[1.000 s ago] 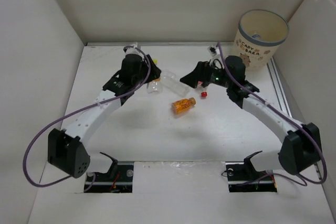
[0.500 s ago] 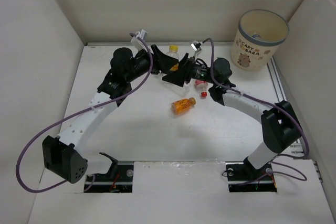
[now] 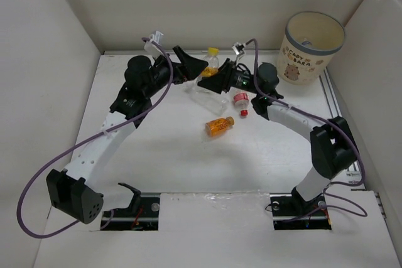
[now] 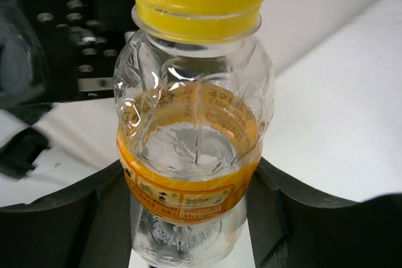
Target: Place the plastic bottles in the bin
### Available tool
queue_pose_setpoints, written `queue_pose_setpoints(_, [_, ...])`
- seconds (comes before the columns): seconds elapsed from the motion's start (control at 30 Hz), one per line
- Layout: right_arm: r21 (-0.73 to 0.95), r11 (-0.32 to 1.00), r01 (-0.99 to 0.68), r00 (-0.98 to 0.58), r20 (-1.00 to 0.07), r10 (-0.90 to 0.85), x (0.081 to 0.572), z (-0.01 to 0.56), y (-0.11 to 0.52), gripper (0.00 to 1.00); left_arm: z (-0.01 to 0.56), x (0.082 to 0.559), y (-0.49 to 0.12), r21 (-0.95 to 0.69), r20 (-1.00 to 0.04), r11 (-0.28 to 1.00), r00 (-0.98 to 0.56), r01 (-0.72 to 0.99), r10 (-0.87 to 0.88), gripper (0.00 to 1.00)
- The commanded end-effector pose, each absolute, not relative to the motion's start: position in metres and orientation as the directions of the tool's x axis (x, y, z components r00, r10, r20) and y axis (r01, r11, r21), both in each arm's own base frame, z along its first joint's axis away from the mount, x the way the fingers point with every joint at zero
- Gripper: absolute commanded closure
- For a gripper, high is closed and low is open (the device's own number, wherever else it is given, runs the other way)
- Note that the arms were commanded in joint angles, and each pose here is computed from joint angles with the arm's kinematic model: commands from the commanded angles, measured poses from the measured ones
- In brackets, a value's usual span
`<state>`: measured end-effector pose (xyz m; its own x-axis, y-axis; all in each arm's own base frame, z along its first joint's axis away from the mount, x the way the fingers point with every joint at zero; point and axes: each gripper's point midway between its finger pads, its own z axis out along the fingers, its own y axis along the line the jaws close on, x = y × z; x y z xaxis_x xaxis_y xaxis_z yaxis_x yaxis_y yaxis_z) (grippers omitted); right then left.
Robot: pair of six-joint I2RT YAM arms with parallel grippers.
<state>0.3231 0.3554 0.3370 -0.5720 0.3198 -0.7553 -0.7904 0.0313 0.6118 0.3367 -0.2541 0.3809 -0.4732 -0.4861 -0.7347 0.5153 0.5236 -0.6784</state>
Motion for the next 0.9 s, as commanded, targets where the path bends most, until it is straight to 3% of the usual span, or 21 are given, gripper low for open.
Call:
queue_pose_setpoints(0.0, [0.508,0.276,-0.816,-0.385,-0.833,0.396,0.377,0.382,0.306,1.00,0.440,0.351,-0.206,-0.682,-0.726,0.613,-0.269,0.398,-0.633,0.00])
queue_pose_setpoints(0.07, [0.512,0.432,-0.743,-0.338,-0.843,0.419,0.412,0.389,0.275,1.00,0.433,0.362,-0.178,-0.703,-0.711,0.672,-0.211,0.234,-0.671,0.00])
queue_pose_setpoints(0.1, [0.498,0.557,-0.664,-0.263,-0.853,0.450,0.443,0.394,0.238,1.00,0.431,0.363,-0.172,-0.702,-0.712,0.683,-0.203,0.202,-0.672,0.00])
queue_pose_setpoints(0.23, [0.525,0.791,-0.315,-0.118,-0.848,0.516,0.511,0.423,0.127,1.00,0.405,0.372,-0.175,-0.672,-0.736,0.723,-0.252,0.158,-0.628,0.00])
queue_pose_setpoints(0.33, [0.538,0.839,-0.083,-0.049,-0.843,0.536,0.560,0.408,0.048,1.00,0.377,0.380,-0.185,-0.648,-0.747,0.747,-0.311,0.147,-0.587,0.00])
queue_pose_setpoints(0.57, [0.557,0.821,0.124,0.031,-0.830,0.558,0.589,0.390,-0.062,1.00,0.340,0.395,-0.185,-0.575,-0.789,0.810,-0.340,0.116,-0.511,0.00])
queue_pose_setpoints(0.73, [0.538,0.819,0.202,0.021,-0.838,0.545,0.598,0.372,-0.098,1.00,0.318,0.407,-0.197,-0.569,-0.777,0.815,-0.397,0.113,-0.487,0.00])
queue_pose_setpoints(0.8, [0.515,0.831,0.210,0.009,-0.851,0.525,0.598,0.372,-0.105,0.81,0.314,0.408,-0.203,-0.575,-0.773,0.807,-0.413,0.135,-0.482,0.00])
queue_pose_setpoints(0.83, [0.514,0.829,0.218,-0.005,-0.849,0.528,0.600,0.366,-0.106,0.45,0.308,0.409,-0.206,-0.576,-0.771,0.805,-0.421,0.139,-0.479,0.00])
queue_pose_setpoints(0.87, [0.507,0.834,0.218,-0.007,-0.854,0.520,0.600,0.366,-0.106,0.23,0.313,0.411,-0.207,-0.581,-0.774,0.800,-0.405,0.151,-0.486,0.00])
